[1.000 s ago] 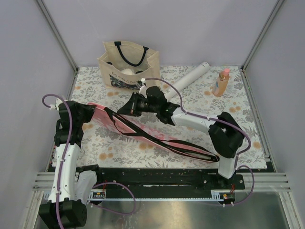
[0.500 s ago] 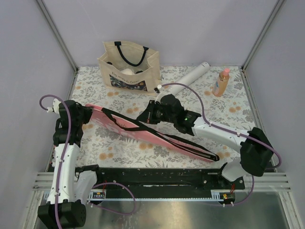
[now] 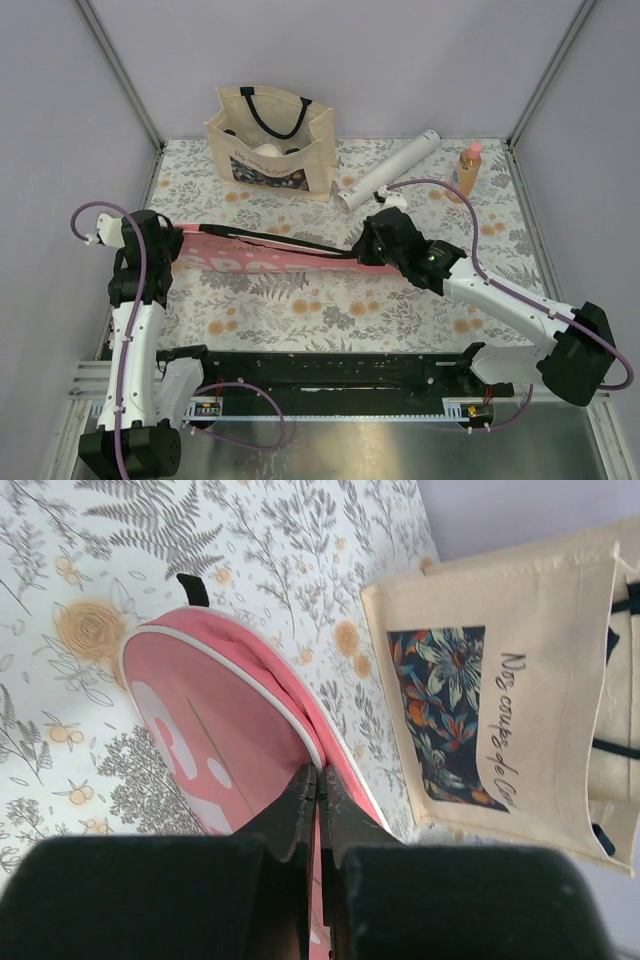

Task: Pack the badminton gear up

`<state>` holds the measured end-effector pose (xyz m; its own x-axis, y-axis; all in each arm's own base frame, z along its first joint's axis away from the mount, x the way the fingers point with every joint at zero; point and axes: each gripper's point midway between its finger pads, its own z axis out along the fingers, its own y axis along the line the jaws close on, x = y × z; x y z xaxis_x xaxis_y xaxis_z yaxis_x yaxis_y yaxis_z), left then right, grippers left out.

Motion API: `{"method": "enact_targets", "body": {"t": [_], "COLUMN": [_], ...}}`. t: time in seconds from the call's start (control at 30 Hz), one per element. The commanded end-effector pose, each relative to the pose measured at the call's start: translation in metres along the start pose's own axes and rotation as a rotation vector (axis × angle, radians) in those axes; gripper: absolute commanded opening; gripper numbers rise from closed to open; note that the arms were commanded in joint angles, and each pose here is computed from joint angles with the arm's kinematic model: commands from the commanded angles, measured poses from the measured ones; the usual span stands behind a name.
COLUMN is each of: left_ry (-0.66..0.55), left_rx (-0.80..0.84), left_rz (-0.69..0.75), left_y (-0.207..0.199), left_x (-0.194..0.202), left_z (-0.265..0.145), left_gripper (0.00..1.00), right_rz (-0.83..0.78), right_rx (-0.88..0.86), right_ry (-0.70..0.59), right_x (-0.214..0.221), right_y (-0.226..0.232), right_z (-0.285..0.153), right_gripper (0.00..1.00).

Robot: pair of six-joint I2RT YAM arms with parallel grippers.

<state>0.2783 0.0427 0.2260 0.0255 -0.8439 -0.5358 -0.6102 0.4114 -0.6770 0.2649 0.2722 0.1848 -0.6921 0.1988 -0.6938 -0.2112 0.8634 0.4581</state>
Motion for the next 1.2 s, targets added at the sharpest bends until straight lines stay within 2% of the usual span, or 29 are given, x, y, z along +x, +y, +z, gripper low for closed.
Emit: {"method": "enact_targets", "body": {"t": [0.0, 0.23, 0.43, 0.63, 0.87, 1.17], "left_ry": [-0.102, -0.104, -0.138, -0.154, -0.229, -0.216], "left_rx": [-0.123, -0.118, -0.135, -0.15, -0.221, -0.292], "left_rz": [0.031, 0.061, 0.074, 0.075, 0.1, 0.13], "left_y": [0.025, 0.021, 0.023, 0.024, 0.031, 0.043], "left_x": [-0.021, -0.024, -0.033, -0.037, -0.056, -0.059], "left_z": [0.002, 0.001, -0.003, -0.003, -0.003, 0.01], "left_gripper": [0.0, 0.0, 0.0, 0.0, 0.0, 0.0], "right_rz": [-0.076, -0.15, -0.128, -0.059, 0.065, 0.247], "right_rx": [0.137, 0.233, 0.35, 0.444, 0.577, 0.614], "right_ry": [-0.056, -0.092, -0.129, -0.109, -0.134, -0.087], "right_x": [-0.011, -0.023, -0.038, -0.028, -0.039, -0.032], "right_y": [-0.038, -0.058, -0.091, -0.133, -0.195, -0.256], "right_z": [-0.017, -0.024, -0.037, -0.036, -0.042, -0.022], "right_gripper": [0.0, 0.0, 0.0, 0.0, 0.0, 0.0]}}
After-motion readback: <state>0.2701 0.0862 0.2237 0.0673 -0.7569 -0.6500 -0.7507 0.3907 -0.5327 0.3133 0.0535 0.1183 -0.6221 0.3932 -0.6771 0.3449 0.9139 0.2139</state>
